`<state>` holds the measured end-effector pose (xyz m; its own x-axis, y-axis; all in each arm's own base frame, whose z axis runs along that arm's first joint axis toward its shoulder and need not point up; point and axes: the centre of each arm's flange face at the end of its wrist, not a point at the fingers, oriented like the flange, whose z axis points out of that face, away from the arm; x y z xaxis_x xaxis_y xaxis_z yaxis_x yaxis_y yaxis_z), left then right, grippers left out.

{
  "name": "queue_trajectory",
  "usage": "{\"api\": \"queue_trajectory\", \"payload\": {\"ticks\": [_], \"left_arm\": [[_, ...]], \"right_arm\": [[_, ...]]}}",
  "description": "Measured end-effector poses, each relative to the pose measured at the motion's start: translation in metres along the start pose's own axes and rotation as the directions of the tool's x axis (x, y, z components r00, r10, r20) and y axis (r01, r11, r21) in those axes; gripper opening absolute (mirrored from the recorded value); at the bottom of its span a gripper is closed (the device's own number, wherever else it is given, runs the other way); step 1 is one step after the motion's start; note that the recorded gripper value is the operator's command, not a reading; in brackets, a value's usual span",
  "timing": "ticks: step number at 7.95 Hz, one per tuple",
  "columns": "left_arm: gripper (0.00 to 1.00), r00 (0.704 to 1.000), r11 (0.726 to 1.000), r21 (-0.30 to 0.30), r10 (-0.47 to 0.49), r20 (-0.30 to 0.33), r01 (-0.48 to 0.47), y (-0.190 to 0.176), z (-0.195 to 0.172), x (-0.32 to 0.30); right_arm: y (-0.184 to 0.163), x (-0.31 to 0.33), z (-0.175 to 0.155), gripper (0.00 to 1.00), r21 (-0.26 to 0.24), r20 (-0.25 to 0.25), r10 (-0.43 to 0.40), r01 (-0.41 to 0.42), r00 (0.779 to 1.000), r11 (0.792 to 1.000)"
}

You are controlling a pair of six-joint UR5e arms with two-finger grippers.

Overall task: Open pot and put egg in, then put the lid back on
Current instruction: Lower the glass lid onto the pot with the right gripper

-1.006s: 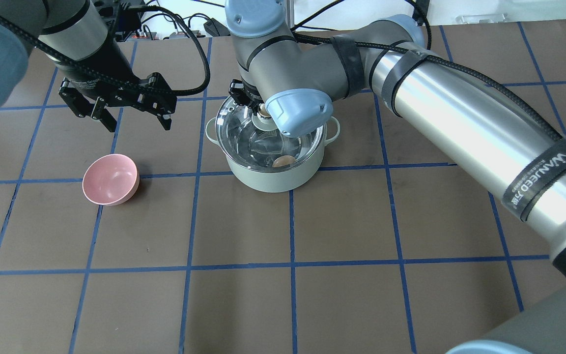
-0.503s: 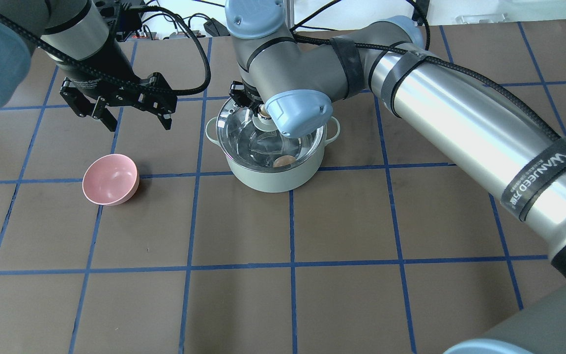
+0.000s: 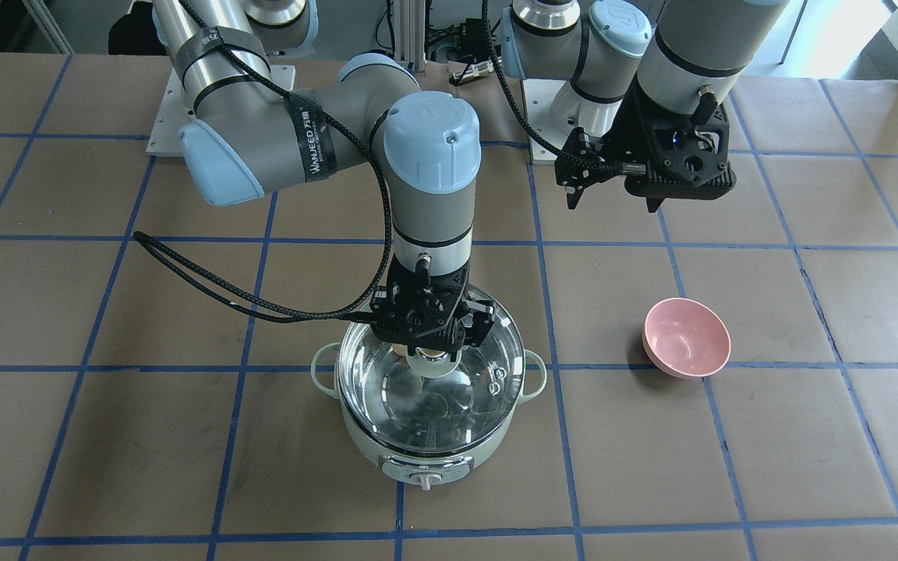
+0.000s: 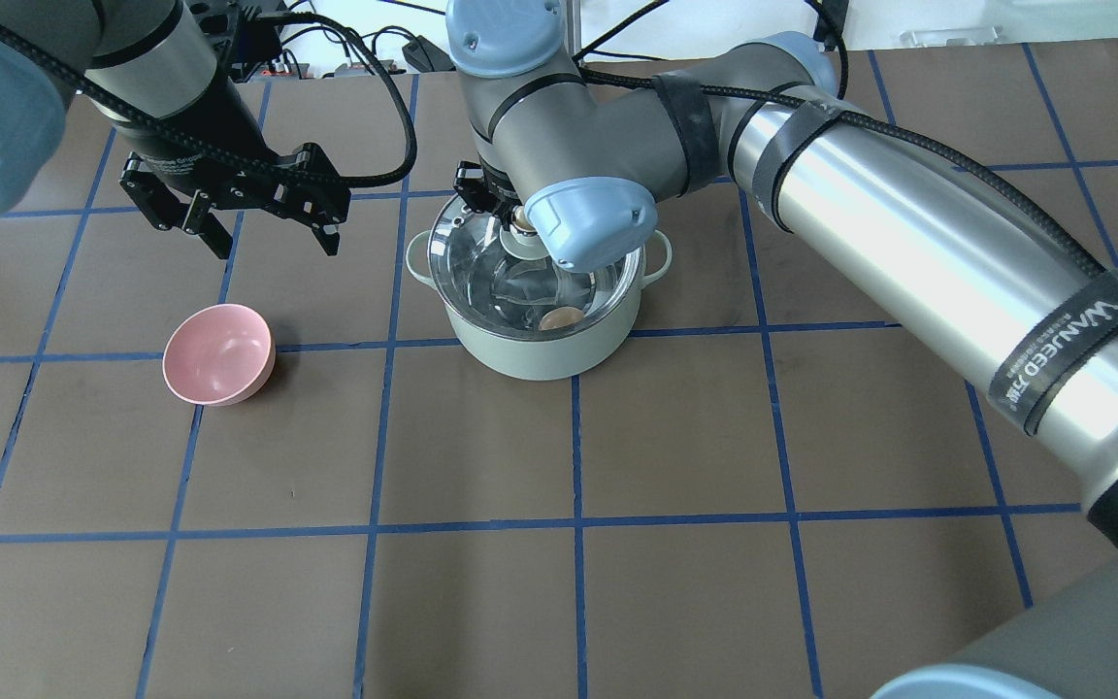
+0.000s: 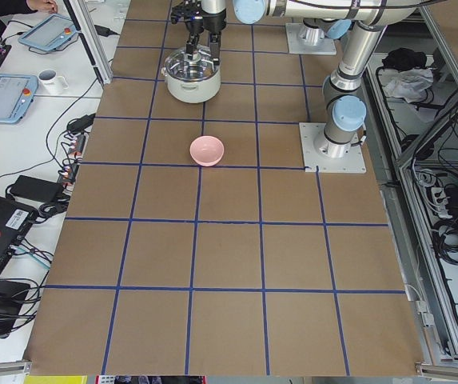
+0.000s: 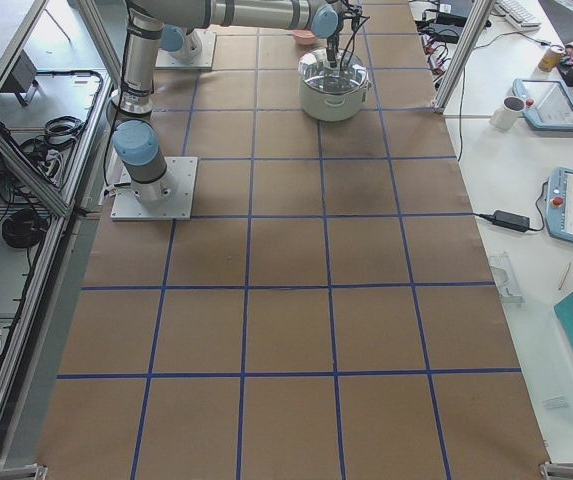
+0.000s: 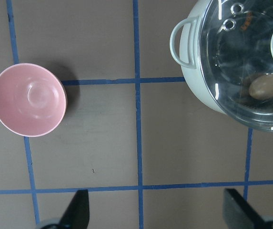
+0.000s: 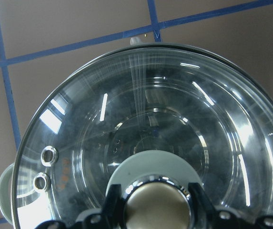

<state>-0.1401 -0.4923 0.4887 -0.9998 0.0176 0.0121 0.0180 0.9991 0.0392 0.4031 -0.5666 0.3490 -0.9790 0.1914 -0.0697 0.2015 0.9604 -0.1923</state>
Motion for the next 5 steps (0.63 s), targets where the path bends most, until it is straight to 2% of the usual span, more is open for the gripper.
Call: {"api": "queue_trajectory", "payload": {"ticks": [2, 3, 5], "left_arm": [[1.0, 1.0, 1.0, 0.0, 0.0, 0.0, 0.0, 0.0, 0.0001, 0.0001], [1.0, 1.0, 1.0, 0.0, 0.001, 0.0, -0.001, 0.0, 0.0001, 0.0002], [1.0, 1.0, 1.0, 0.0, 0.003, 0.0, -0.003, -0.0001, 0.0001, 0.0]], "right_arm": [[-0.0012, 0.0009, -0.0002, 0.27, 0.006, -0.004, -0.008, 0.008, 1.0, 1.0], [-0.0018, 0.0016, -0.0002, 0.35, 0.011, -0.01, -0.009, 0.009, 1.0, 1.0], [-0.0026, 0.0019, 0.0009, 0.38, 0.016, -0.014, -0.01, 0.01, 1.0, 1.0]]}}
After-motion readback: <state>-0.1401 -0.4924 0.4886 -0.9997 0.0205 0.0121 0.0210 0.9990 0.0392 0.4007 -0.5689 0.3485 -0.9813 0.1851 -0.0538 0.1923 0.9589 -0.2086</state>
